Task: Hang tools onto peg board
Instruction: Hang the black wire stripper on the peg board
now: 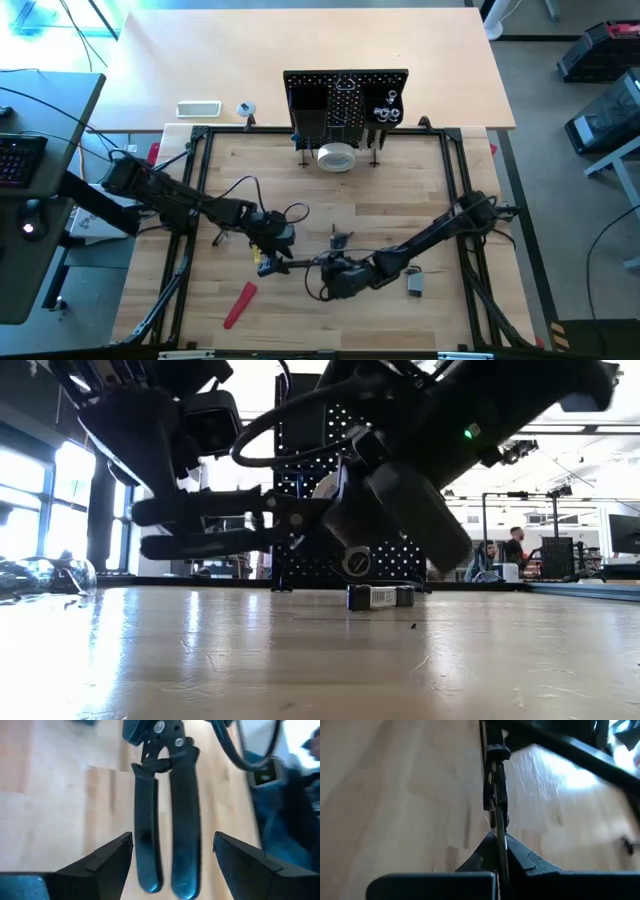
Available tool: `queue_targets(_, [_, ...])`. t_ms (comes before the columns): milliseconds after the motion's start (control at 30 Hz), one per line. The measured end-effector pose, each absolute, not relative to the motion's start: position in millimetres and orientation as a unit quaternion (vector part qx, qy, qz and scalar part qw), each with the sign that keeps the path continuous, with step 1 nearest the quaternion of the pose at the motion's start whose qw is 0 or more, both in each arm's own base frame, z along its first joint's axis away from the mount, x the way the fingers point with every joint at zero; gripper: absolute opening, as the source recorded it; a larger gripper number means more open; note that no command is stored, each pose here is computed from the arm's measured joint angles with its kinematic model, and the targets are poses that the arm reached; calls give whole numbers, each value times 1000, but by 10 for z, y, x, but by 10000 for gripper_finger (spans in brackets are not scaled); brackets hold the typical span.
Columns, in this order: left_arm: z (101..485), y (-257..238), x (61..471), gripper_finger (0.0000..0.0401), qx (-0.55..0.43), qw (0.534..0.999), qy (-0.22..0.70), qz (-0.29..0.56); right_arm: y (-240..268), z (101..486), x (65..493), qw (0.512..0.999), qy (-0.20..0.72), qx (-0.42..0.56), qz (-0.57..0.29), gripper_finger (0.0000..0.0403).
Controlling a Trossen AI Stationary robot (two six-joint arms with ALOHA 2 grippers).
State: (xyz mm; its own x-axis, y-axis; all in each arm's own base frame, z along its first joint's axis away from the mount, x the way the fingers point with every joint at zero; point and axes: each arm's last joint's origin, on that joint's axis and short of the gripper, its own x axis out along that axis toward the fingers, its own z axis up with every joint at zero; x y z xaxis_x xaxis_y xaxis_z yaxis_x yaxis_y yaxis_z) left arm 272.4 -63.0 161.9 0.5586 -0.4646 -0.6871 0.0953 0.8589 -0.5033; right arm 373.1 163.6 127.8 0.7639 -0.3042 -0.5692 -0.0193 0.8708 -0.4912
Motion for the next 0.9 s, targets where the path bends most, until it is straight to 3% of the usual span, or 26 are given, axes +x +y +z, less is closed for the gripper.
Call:
queue_targets(300, [1699,-779,2652,269,-76,910,402,-71,1522,1323,3731,905,368,-202,-73,0])
queue_targets(700, [1591,-839,2682,265,-52,911,406,-50,1517,1553,3850,893,396,-202,-74,0])
queue_targets(900, [1609,-837,2699,227,-36,918,392,-45,1517,1577,3850,889,409,-190,-71,0])
